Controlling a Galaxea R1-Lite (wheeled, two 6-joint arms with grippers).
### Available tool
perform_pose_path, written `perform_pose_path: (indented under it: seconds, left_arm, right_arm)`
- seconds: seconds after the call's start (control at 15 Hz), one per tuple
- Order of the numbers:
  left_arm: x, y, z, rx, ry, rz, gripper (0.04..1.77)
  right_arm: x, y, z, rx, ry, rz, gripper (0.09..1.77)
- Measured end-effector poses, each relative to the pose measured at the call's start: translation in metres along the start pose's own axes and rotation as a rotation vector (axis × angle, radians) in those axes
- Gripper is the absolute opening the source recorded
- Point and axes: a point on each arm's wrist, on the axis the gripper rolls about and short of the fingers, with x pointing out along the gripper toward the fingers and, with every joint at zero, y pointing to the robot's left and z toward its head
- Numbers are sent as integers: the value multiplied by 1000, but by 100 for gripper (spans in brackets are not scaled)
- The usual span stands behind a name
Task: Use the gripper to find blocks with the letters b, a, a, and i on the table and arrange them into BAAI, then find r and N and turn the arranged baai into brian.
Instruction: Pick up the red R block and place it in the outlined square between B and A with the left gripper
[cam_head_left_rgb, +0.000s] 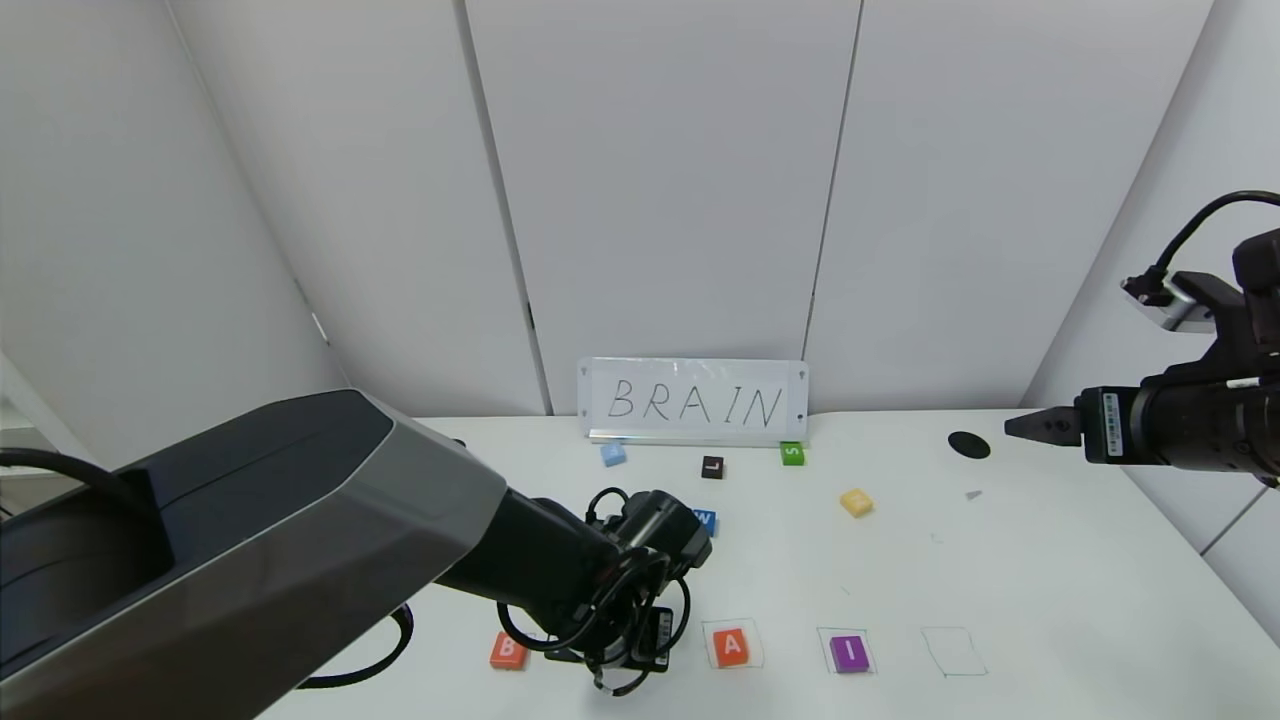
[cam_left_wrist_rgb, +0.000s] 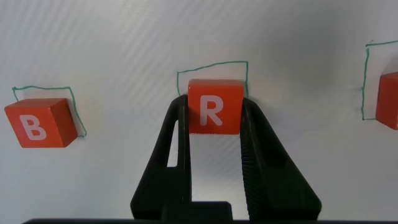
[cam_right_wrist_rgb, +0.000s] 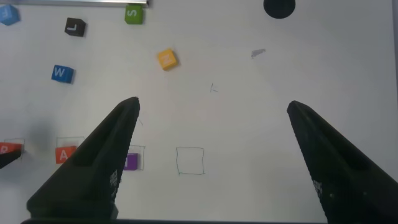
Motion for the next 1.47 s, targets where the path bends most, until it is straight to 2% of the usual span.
perform_pose_path:
  seconds: [0.27,0.33,0.53,0.87,1.2,1.47]
  left_arm:
    - [0,0,0,1,0,-1,52]
    - [0,0,0,0,0,-1,69]
    - [0,0,0,0,0,0,101]
    - [0,0,0,-1,-11,1,135]
    - [-5,-2,1,0,-25,-4,152]
    - [-23,-2,4,0,-58,-25,160]
  right_arm:
    - [0,0,0,0,0,0,171]
    - [0,0,0,0,0,0,171]
    - [0,0,0,0,0,0,171]
    - [0,0,0,0,0,0,171]
    - [-1,0,0,0,-2,0,171]
    - [-1,0,1,1,-5,1,171]
